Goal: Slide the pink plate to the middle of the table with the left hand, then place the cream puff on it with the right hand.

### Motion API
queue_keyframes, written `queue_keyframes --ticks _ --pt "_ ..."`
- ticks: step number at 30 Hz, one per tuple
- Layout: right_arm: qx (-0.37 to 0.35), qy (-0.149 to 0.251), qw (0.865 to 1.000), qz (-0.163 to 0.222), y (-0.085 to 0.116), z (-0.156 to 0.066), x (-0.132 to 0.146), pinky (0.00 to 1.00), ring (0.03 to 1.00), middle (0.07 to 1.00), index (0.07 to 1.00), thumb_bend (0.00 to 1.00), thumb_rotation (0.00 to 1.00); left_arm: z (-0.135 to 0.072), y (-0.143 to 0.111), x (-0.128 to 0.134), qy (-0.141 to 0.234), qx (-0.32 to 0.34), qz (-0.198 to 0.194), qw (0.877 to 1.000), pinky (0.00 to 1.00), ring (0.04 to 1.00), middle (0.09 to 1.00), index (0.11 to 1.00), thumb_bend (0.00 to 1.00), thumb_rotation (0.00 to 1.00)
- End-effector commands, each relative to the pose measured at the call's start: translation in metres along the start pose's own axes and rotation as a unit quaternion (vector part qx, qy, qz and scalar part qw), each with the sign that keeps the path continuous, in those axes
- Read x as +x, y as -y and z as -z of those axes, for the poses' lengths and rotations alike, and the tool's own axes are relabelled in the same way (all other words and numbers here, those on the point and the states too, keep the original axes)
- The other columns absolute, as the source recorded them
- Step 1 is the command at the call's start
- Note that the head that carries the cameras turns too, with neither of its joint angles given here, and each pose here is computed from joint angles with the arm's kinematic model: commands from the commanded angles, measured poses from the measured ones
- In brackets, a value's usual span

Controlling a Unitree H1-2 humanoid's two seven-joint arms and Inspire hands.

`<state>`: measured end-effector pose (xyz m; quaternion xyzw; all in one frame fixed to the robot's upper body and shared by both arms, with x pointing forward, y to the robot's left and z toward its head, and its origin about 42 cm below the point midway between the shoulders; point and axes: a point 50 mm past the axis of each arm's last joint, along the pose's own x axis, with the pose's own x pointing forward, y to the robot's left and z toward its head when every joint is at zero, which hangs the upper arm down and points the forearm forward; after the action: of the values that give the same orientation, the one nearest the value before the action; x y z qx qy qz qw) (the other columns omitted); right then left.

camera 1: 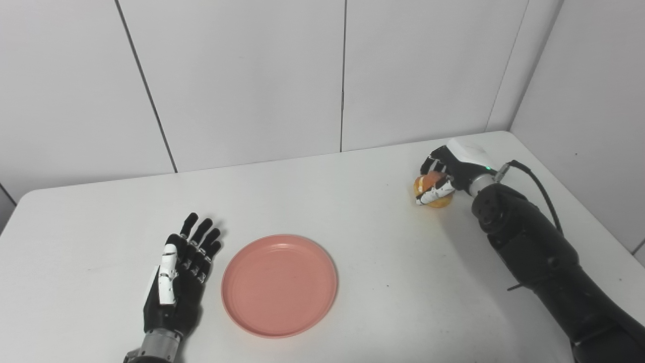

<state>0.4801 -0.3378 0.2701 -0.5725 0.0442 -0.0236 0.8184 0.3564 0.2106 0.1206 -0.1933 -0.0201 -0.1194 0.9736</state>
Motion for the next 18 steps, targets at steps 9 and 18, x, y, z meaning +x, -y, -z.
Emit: queue_keyframes --ticks 9,18 --pt "0.037 0.088 0.995 0.033 0.055 -0.056 -0.030 0.34 0.398 0.432 0.543 0.51 0.00 0.043 -0.004 -0.023 -0.094 -0.004 -0.041 0.995 0.94 0.910 0.920 0.931 0.38 1.00" --pt "0.055 0.175 0.983 0.003 0.056 -0.098 -0.063 0.36 0.415 0.443 0.535 0.52 0.00 0.045 0.017 -0.019 -0.094 0.013 -0.043 0.995 0.92 0.901 0.913 0.921 0.38 1.00"
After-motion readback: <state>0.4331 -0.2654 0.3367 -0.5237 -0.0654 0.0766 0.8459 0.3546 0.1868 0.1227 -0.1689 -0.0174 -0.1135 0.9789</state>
